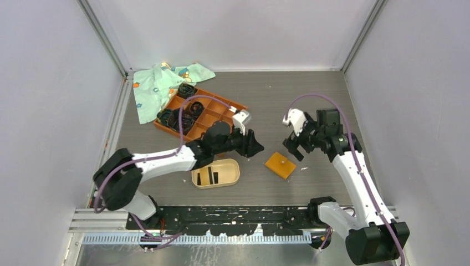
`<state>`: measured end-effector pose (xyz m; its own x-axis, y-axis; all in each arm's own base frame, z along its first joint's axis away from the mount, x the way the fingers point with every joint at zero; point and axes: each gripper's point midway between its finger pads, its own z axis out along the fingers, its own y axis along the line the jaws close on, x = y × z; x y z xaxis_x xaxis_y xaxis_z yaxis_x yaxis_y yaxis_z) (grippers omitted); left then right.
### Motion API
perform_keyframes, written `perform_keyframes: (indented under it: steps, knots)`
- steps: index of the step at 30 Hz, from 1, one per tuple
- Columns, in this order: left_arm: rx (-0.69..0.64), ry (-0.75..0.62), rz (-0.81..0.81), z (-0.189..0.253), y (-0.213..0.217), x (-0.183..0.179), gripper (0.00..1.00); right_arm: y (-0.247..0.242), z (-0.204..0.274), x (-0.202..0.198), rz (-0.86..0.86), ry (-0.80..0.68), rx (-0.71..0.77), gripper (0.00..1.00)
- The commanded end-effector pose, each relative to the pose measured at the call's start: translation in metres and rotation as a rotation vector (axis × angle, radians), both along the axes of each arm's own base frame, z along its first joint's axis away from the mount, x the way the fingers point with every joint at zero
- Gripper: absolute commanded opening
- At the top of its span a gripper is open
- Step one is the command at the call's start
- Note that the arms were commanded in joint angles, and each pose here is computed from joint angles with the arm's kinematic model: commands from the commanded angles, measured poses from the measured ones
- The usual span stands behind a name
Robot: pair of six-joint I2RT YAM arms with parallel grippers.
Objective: Put the credit cards into the card holder
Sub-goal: Reset both arms
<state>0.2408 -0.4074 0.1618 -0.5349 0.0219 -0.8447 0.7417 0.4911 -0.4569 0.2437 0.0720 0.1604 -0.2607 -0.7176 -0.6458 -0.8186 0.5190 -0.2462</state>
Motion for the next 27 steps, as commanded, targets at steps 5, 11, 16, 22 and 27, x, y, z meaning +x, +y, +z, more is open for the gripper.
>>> perform_keyframes:
  steps: [5, 11, 16, 22, 27]
  knots:
    - [-0.072, -0.228, 0.131, 0.106, 0.072, -0.005, 0.95, -0.037, 0.122, 0.046, -0.722, -0.221, 0.37, 0.99]
    - [-0.075, -0.169, 0.202, 0.142, 0.12, -0.021, 1.0, 0.005, 0.16, 0.013, -0.524, -0.114, 0.512, 0.99]
    - [-0.029, -0.181, 0.253, 0.167, 0.151, -0.032, 1.0, 0.017, 0.201, -0.001, -0.489, -0.112, 0.602, 0.99]
    - [0.039, -0.211, 0.313, 0.185, 0.176, -0.035, 0.99, 0.015, 0.238, -0.009, -0.594, -0.124, 0.741, 0.99]
    - [0.055, -0.223, 0.331, 0.192, 0.187, -0.038, 1.0, 0.008, 0.248, -0.006, -0.655, -0.143, 0.767, 0.99]
